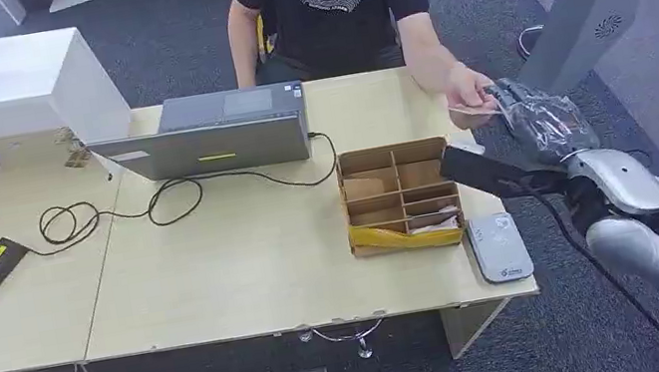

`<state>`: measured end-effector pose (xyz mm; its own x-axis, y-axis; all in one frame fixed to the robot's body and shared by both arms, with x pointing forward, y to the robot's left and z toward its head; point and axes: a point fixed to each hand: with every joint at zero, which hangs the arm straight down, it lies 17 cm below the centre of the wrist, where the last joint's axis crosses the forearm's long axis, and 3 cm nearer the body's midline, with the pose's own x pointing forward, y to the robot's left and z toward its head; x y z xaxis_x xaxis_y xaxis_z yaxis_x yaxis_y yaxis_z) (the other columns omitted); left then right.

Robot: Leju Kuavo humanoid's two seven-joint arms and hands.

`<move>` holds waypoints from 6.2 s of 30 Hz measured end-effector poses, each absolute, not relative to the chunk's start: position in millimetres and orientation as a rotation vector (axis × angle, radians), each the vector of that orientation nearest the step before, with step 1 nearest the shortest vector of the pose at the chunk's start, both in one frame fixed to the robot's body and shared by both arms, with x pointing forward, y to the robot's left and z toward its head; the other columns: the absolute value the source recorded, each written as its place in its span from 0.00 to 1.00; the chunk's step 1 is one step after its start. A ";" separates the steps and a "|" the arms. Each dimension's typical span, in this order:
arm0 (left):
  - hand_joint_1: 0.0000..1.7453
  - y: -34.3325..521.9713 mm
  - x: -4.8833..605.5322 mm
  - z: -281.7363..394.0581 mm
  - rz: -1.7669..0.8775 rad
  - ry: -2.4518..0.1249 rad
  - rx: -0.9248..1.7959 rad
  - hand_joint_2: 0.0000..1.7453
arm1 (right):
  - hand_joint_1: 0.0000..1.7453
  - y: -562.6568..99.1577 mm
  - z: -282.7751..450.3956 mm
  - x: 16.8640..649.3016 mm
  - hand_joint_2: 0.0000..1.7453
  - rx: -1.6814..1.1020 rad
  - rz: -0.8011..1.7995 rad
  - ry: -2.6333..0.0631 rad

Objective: Pass the card to the sensor for recognition and then transmit it.

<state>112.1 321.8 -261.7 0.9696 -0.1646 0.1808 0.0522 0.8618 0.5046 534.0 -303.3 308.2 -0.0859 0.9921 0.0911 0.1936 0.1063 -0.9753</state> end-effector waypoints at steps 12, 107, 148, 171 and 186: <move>0.00 324.7 112.2 -261.5 -0.141 -0.229 0.526 0.00 | 0.00 -325.5 311.3 532.2 1.00 -1.662 1.255 -1.295; 0.00 317.3 105.9 -262.7 -0.151 -0.203 0.517 0.00 | 1.00 -335.0 118.7 531.6 1.00 -1.099 0.986 -1.309; 0.00 321.0 108.2 -263.2 -0.185 -0.218 0.512 0.00 | 1.00 -315.8 334.5 553.6 1.00 -1.270 0.824 -1.623; 0.00 311.7 119.8 -262.5 -0.248 -0.260 0.488 0.00 | 1.00 -227.7 327.7 568.3 1.00 -1.150 0.911 -1.743; 0.00 308.7 120.0 -263.0 -0.288 -0.268 0.481 0.00 | 0.00 -247.3 299.6 571.9 1.00 -1.269 0.917 -1.618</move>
